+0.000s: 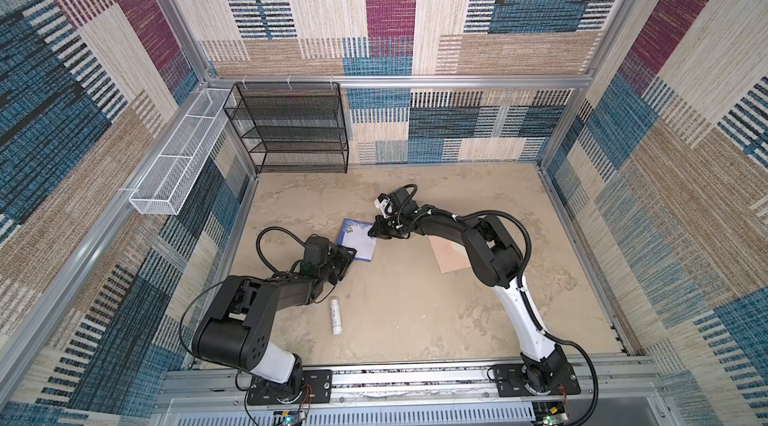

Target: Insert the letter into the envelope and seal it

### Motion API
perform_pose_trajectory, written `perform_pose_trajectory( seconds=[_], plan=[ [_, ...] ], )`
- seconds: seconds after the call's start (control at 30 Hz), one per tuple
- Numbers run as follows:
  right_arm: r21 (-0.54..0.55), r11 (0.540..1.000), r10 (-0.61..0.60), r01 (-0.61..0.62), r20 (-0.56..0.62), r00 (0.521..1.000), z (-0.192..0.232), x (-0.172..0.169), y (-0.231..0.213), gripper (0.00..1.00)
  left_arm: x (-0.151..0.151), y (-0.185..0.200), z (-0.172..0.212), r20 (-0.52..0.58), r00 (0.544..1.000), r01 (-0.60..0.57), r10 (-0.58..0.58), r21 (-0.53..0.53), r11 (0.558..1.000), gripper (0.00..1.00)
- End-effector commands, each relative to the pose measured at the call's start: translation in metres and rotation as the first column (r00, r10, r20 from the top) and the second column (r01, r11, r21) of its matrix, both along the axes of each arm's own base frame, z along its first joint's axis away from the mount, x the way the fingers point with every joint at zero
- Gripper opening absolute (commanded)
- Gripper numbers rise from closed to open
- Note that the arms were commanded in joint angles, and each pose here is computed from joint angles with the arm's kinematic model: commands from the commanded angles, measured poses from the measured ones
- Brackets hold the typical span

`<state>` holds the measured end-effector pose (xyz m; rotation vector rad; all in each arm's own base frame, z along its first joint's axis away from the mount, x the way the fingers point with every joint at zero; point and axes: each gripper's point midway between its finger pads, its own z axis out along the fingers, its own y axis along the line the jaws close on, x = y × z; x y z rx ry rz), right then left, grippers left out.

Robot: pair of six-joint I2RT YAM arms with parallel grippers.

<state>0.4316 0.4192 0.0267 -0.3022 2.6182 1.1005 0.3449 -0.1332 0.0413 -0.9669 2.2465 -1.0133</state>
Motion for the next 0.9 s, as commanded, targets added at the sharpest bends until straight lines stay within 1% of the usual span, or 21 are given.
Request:
perform_pose_trajectory(
  seconds=[0.0, 0.07, 0.13, 0.4, 0.73, 0.87],
  plan=[
    [-0.071, 0.997, -0.012, 0.008, -0.05, 0.999, -0.019, -0.01, -0.012, 0.0, -0.006, 0.001, -0.005, -0.047, 0.999, -0.013, 0.013, -0.01, 1.0, 0.68],
    [-0.072, 0.997, -0.012, 0.009, -0.051, 0.999, -0.019, -0.01, -0.012, 0.0, -0.007, 0.002, -0.001, -0.045, 0.999, -0.016, 0.015, -0.009, 1.0, 0.78],
    [-0.068, 0.998, -0.012, 0.008, -0.049, 0.999, -0.018, -0.01, -0.012, 0.0, -0.01, 0.005, 0.003, -0.045, 0.999, -0.025, 0.025, 0.003, 1.0, 0.83],
    [-0.06, 0.998, -0.016, 0.013, -0.048, 0.999, -0.016, -0.01, -0.011, 0.0, -0.014, 0.021, 0.023, 0.005, 0.995, -0.096, 0.096, 0.044, 0.994, 0.84],
    [-0.045, 0.999, -0.013, 0.011, -0.06, 0.998, -0.016, -0.013, -0.01, 0.0, -0.024, 0.03, 0.013, -0.026, 0.991, -0.127, 0.13, 0.076, 0.989, 0.87],
    [-0.043, 0.999, -0.013, 0.01, -0.062, 0.998, -0.017, -0.013, -0.01, 0.0, -0.021, 0.03, 0.011, -0.026, 0.989, -0.143, 0.145, 0.06, 0.988, 0.87]
  ],
)
